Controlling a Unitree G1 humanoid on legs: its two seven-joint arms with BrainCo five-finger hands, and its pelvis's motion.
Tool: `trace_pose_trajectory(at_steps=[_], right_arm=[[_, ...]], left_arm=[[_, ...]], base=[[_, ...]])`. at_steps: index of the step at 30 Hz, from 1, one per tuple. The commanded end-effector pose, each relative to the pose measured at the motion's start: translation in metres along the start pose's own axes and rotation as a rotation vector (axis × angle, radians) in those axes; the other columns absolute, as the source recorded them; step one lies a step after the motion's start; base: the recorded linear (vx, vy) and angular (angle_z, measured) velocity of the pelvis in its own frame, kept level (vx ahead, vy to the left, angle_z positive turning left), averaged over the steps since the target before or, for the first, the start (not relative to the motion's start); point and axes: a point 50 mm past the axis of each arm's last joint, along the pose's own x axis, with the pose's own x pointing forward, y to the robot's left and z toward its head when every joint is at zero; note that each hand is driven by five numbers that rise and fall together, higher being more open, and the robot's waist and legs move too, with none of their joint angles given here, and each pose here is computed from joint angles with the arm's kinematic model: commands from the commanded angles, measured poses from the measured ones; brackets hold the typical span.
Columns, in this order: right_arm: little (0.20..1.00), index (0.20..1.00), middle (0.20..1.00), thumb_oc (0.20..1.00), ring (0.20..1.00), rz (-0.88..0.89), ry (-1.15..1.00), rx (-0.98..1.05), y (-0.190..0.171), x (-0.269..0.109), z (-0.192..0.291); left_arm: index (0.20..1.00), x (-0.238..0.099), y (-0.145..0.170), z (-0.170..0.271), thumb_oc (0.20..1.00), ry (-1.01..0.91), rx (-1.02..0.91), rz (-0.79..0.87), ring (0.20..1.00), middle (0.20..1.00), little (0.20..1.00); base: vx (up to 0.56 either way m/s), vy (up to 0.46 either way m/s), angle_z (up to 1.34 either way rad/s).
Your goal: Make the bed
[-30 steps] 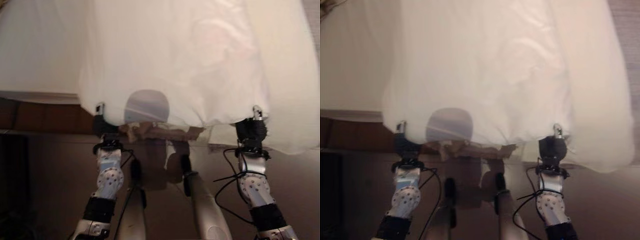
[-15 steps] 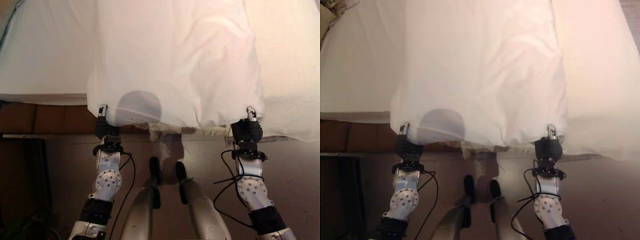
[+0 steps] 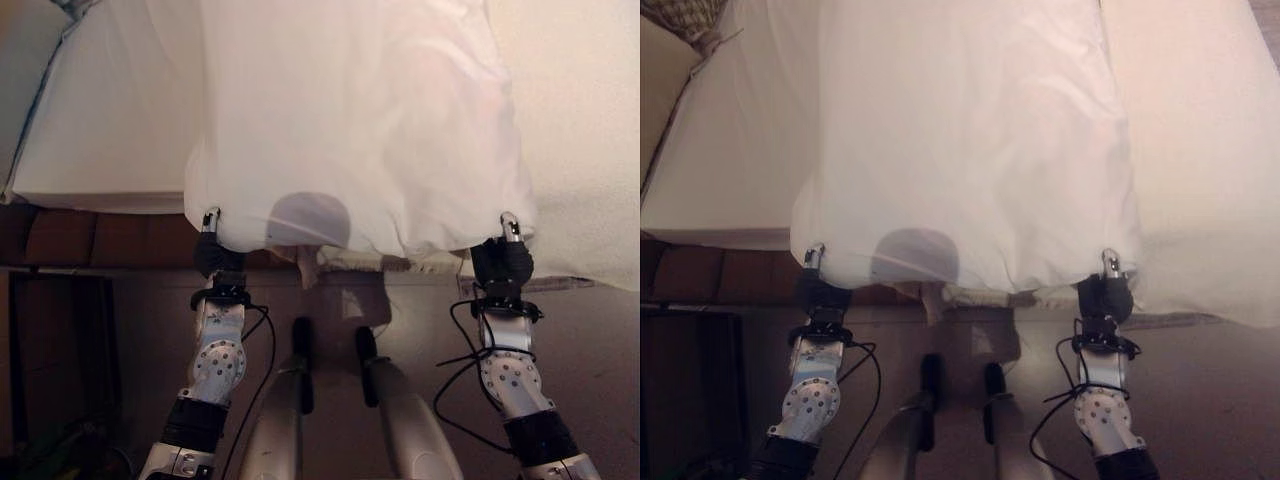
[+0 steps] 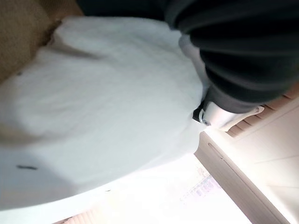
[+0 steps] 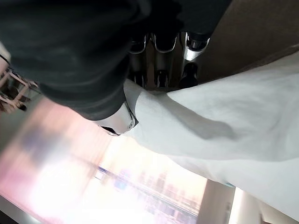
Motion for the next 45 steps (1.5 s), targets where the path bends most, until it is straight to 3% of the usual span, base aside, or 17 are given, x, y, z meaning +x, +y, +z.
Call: trace_pose_trajectory(at_steps=[1,18,23,35,45], right_arm=[[0.2,0.2,0.2,0.2,0.2,0.057,-0.089,-0.032,0.005,-0.003,0.013],[0.2,0.2,0.2,0.2,0.2,-0.093,-0.015,0.038,-0.03,-0.017,-0.01],[0.2,0.2,0.2,0.2,0.2,-0.119,-0.017,0.011,-0.039,-0.023,-0.007],[0.2,0.2,0.2,0.2,0.2,-0.204,-0.057,-0.024,-0.053,-0.017,0.006],[0.2,0.2,0.2,0.2,0.2,-0.237,-0.079,-0.026,-0.057,-0.017,0.006]], left_arm=[[0.2,-0.018,-0.013,0.034,0.2,-0.165,0.081,-0.104,0.2,0.2,0.2],[0.2,-0.019,0.023,0.004,0.2,0.002,0.156,0.006,0.2,0.2,0.2],[0.2,-0.024,0.025,0.005,0.2,-0.001,0.188,0.019,0.2,0.2,0.2],[0.2,-0.031,0.031,-0.012,0.2,0.018,0.06,0.102,0.2,0.2,0.2],[0.2,-0.025,0.024,0.006,0.2,-0.058,0.1,0.069,0.2,0.2,0.2]], base=[[0.06,0.373,-0.1],[0.05,0.493,-0.06],[-0.05,0.061,0.06],[-0.09,-0.09,0.13],[0.01,0.247,0.02]])
